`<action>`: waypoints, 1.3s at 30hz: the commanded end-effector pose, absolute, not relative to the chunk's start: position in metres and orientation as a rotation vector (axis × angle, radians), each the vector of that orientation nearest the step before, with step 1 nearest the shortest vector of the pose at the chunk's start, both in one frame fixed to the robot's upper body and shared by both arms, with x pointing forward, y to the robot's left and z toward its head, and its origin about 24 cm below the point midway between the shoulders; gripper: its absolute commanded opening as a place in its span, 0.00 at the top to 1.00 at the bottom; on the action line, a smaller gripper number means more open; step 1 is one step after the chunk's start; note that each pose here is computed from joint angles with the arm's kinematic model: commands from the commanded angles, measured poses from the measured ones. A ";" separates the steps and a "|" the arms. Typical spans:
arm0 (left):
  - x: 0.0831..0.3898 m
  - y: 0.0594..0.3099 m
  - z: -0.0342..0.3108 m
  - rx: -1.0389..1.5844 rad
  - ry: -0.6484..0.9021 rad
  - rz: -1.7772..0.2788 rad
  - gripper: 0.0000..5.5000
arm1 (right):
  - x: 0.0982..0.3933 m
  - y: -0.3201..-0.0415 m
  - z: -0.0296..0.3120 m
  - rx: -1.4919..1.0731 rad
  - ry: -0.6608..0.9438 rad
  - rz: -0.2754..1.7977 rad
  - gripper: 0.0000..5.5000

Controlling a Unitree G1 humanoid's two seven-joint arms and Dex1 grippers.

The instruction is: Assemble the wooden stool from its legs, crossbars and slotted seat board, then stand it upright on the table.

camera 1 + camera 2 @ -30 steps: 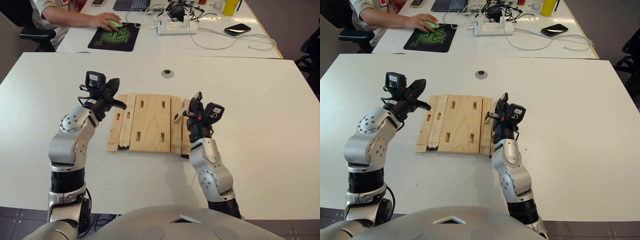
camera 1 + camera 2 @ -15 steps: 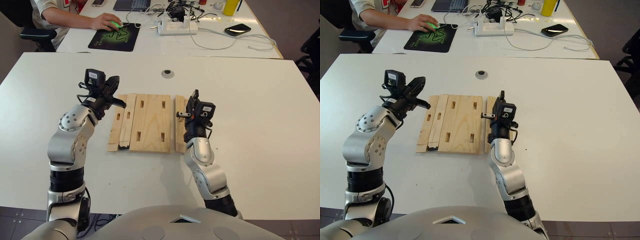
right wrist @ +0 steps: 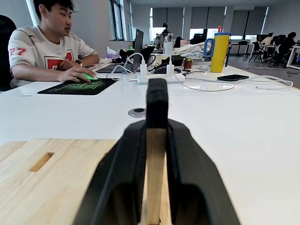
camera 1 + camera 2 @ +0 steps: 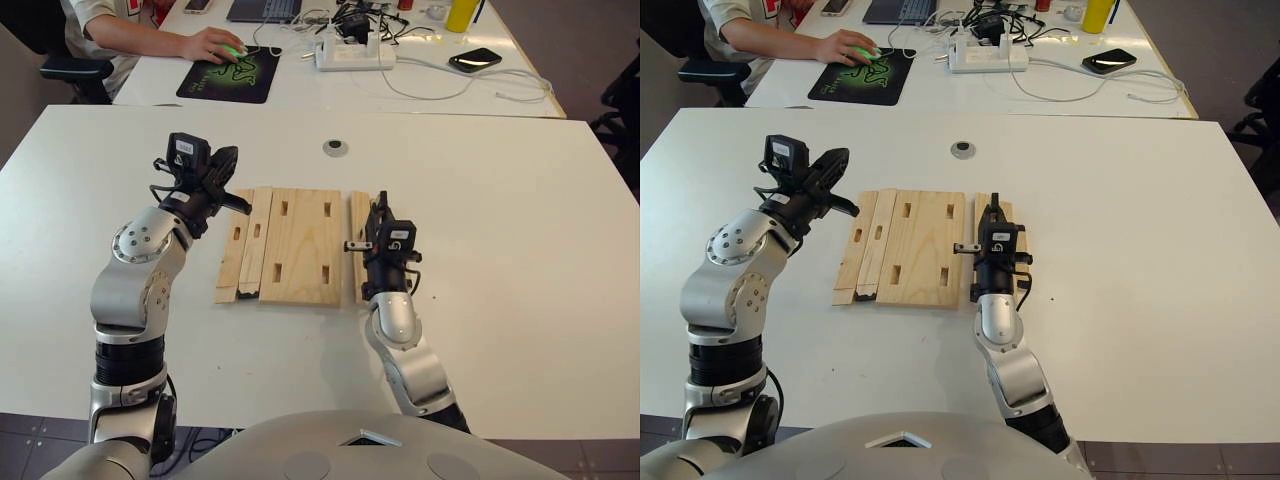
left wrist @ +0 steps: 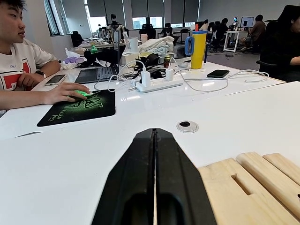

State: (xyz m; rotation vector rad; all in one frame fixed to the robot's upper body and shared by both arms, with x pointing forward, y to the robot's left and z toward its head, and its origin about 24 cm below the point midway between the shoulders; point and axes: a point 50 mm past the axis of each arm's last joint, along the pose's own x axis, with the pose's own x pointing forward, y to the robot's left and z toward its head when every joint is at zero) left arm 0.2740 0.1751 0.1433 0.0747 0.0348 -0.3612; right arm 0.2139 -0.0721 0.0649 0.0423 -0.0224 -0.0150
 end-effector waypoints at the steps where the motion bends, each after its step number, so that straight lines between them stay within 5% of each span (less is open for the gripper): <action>1: 0.274 0.174 0.144 0.097 0.037 -0.370 1.00 | 0.205 -0.056 0.040 0.029 0.146 0.029 0.92; 15: 0.269 0.174 0.142 0.073 0.015 -0.312 1.00 | 0.220 -0.065 0.050 0.024 0.132 0.069 0.92; 23: 0.268 0.174 0.141 0.073 0.012 -0.303 1.00 | 0.222 -0.067 0.054 0.026 0.112 0.064 0.68; 39: 0.262 0.175 0.139 0.076 0.009 -0.280 1.00 | 0.217 -0.078 0.101 -0.049 -0.136 0.092 0.68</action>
